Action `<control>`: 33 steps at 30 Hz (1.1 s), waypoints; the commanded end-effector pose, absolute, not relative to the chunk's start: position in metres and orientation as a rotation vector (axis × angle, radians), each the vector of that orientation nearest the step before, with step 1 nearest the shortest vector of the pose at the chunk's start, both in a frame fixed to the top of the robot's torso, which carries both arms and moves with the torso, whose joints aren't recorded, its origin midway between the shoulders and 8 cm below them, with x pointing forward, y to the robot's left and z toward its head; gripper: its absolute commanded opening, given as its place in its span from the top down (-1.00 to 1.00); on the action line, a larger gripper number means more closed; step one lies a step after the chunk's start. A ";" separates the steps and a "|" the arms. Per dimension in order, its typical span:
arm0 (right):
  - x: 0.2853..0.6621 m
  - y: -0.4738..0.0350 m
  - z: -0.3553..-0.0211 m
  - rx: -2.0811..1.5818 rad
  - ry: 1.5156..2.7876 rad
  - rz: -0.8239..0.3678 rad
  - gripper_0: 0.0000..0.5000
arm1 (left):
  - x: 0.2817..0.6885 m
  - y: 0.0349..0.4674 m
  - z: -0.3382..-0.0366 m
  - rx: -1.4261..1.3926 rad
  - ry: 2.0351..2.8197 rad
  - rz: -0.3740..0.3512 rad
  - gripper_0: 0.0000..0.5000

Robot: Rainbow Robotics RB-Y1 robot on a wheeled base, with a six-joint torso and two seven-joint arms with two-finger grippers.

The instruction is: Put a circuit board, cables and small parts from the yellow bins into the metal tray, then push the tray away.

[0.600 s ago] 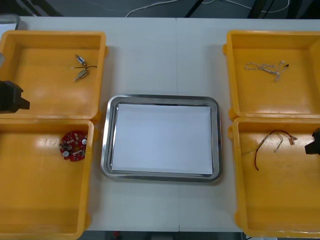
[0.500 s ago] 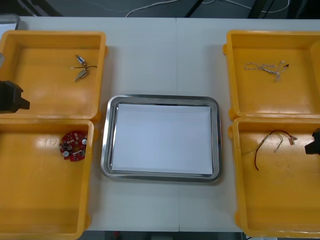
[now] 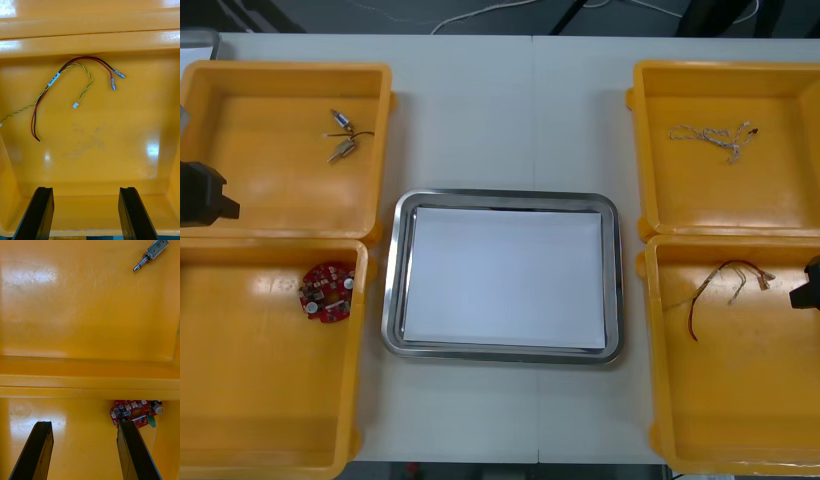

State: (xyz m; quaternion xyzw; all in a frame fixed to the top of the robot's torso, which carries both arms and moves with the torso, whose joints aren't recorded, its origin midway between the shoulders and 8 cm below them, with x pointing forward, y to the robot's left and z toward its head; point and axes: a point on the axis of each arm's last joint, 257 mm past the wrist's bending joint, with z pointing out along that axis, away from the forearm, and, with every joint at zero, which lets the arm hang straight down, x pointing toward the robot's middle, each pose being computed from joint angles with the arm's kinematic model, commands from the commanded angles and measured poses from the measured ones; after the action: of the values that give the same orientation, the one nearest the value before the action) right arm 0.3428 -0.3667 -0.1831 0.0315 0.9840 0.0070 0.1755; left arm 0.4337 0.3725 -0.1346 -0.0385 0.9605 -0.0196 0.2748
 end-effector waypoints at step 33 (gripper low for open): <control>0.344 -0.378 -0.171 0.099 2.750 -0.030 -1.00 | 0.432 0.391 -0.114 -0.190 2.540 -0.021 -1.00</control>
State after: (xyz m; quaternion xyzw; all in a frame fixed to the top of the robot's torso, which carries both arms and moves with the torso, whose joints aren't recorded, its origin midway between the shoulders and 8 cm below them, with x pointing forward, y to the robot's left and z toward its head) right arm 0.3428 -0.3667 -0.1831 0.0315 0.9840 0.0070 0.1755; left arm 0.4337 0.3725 -0.1346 -0.0386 0.9605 -0.0196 0.2748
